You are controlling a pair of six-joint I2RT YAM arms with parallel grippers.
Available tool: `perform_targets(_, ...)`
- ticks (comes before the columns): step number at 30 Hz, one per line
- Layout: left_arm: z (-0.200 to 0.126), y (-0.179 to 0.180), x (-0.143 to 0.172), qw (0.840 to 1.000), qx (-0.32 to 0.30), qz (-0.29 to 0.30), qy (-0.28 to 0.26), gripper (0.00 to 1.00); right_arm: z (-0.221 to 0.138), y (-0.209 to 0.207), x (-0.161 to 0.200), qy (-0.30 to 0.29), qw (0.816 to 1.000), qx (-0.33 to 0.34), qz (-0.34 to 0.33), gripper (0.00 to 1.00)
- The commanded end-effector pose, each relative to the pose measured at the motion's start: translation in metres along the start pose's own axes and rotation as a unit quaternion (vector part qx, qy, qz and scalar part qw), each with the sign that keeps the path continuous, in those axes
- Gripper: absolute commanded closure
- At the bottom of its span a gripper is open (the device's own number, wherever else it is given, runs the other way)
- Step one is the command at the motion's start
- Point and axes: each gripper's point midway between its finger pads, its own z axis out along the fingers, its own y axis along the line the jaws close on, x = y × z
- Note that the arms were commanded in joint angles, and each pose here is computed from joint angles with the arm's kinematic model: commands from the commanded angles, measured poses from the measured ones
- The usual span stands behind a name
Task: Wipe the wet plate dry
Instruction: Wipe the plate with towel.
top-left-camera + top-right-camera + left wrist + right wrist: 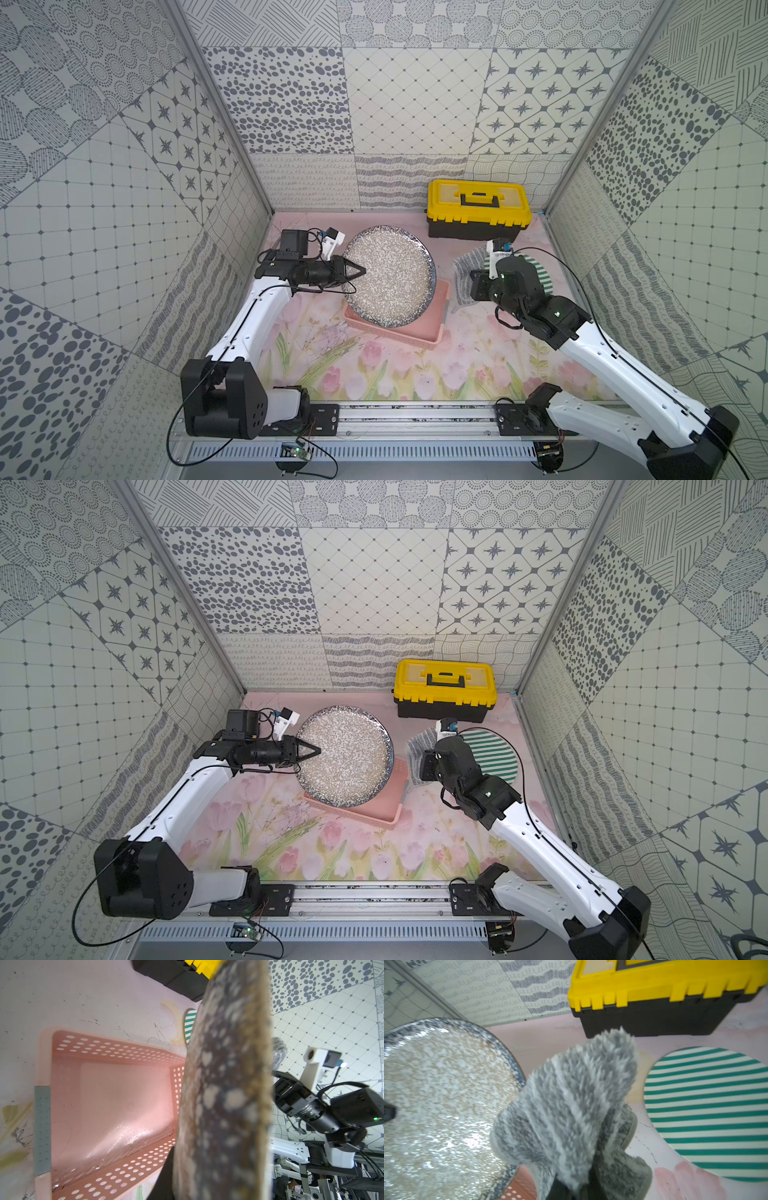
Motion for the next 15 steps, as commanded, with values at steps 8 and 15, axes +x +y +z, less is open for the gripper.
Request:
perform_targets(8,-0.021,-0.088,0.014,0.972,0.177,0.155,0.018,1.00,0.080,0.099,-0.037,0.017,0.993,-0.116,-0.027,1.00)
perform_targets(15,-0.017,-0.101,0.023,0.965,0.193,0.172,0.034,1.00,0.112,0.158,-0.013,0.038,0.986,-0.151,-0.061,1.00)
